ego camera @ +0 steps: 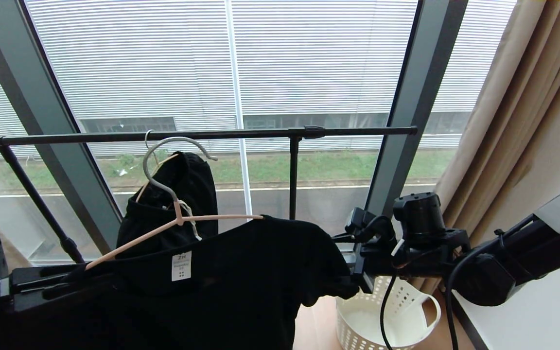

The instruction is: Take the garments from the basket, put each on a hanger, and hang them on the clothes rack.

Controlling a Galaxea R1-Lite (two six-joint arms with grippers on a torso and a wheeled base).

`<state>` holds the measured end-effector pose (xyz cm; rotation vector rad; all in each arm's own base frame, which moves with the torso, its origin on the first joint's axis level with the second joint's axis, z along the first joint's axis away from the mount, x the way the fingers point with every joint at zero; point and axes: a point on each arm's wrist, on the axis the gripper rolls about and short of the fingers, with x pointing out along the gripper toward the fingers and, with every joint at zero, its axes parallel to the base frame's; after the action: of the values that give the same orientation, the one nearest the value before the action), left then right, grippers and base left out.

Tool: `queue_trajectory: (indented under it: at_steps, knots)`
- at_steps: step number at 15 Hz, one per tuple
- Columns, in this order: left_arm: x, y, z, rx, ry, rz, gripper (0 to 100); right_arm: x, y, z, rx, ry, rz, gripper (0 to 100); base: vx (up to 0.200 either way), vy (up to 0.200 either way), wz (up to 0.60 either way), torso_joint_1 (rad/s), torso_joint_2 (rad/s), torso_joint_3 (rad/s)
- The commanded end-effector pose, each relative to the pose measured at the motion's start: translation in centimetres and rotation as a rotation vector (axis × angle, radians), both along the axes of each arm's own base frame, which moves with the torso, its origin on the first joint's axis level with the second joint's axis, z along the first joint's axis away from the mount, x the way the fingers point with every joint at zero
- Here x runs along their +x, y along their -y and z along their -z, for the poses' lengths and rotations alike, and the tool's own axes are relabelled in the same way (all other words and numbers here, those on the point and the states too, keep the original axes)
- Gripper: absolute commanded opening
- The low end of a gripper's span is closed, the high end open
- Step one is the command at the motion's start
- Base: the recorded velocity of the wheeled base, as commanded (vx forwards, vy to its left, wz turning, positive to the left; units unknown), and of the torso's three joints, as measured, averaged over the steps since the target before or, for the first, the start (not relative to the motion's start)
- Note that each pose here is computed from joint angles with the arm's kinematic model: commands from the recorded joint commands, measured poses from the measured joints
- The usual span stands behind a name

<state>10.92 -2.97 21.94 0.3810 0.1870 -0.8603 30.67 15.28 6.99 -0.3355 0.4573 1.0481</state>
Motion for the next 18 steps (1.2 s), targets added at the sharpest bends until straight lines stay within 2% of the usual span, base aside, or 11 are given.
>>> queue_trajectory:
  at_steps: [1,3,8,18]
  knots:
    - [0.1,0.0,0.0,-0.001,0.009,0.000,0,0.2,0.0,0.5,-0.008,-0.011,0.003,0,0.000,0.000,0.00,0.000,0.00,0.000]
    - [0.1,0.0,0.0,-0.003,0.009,-0.001,0,0.2,0.0,0.4,-0.015,-0.001,0.018,0,0.000,0.000,0.00,0.000,0.00,0.000]
    - [0.1,-0.2,0.1,-0.010,-0.001,-0.029,0,1.2,1.9,-0.9,0.001,0.040,0.084,0,0.000,0.000,0.00,0.000,0.00,0.000]
    - [0.1,-1.0,0.4,-0.010,-0.007,-0.094,0,2.6,3.4,-1.1,0.008,0.054,0.134,0,0.000,0.000,0.00,0.000,0.00,0.000]
